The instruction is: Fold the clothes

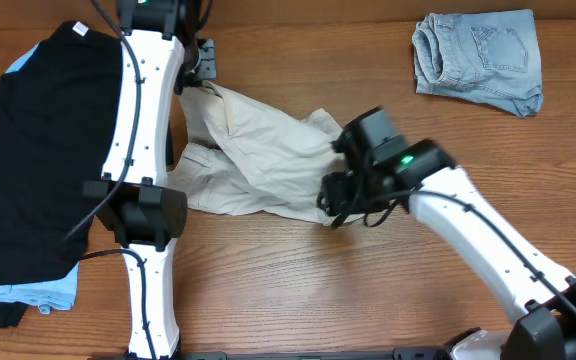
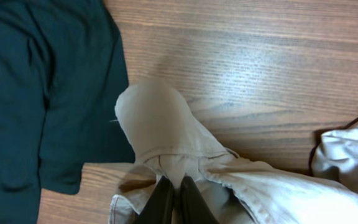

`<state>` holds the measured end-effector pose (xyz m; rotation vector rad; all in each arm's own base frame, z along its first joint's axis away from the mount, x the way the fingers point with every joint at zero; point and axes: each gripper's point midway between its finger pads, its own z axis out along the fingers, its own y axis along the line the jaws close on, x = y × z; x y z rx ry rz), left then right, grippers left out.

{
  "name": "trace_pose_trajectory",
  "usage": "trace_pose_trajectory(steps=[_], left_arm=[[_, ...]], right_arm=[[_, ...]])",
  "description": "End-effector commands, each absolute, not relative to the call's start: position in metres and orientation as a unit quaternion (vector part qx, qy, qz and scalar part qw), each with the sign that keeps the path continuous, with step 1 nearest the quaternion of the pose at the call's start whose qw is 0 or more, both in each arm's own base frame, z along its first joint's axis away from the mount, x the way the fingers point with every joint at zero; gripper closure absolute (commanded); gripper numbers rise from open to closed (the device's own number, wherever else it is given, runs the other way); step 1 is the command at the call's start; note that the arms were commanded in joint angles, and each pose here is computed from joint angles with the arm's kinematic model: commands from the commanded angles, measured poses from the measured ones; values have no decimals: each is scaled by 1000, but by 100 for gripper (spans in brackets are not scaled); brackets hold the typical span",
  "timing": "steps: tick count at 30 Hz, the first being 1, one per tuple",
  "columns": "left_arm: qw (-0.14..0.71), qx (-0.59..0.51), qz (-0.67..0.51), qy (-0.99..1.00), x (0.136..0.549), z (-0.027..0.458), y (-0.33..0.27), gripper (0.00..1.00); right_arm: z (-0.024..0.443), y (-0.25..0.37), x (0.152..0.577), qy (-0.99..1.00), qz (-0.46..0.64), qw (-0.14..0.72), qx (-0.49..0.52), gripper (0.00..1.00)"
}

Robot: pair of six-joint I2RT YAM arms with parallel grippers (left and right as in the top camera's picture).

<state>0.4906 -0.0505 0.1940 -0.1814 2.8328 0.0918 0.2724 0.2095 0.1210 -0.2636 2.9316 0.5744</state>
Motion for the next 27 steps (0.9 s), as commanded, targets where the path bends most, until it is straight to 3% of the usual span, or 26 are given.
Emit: trace_pose_trajectory(steps=[1, 14, 27], left_arm=[[185, -48, 12, 981, 494, 218, -58, 96], [207, -36, 10, 978, 504, 222, -60, 96], [209, -37, 10, 977, 505, 223, -59, 96]], right_arm=[[95, 191, 279, 988, 102, 95, -62, 43], [20, 195, 285, 989, 63, 46, -122, 39], [14, 208, 272, 985, 78, 33, -152, 35]])
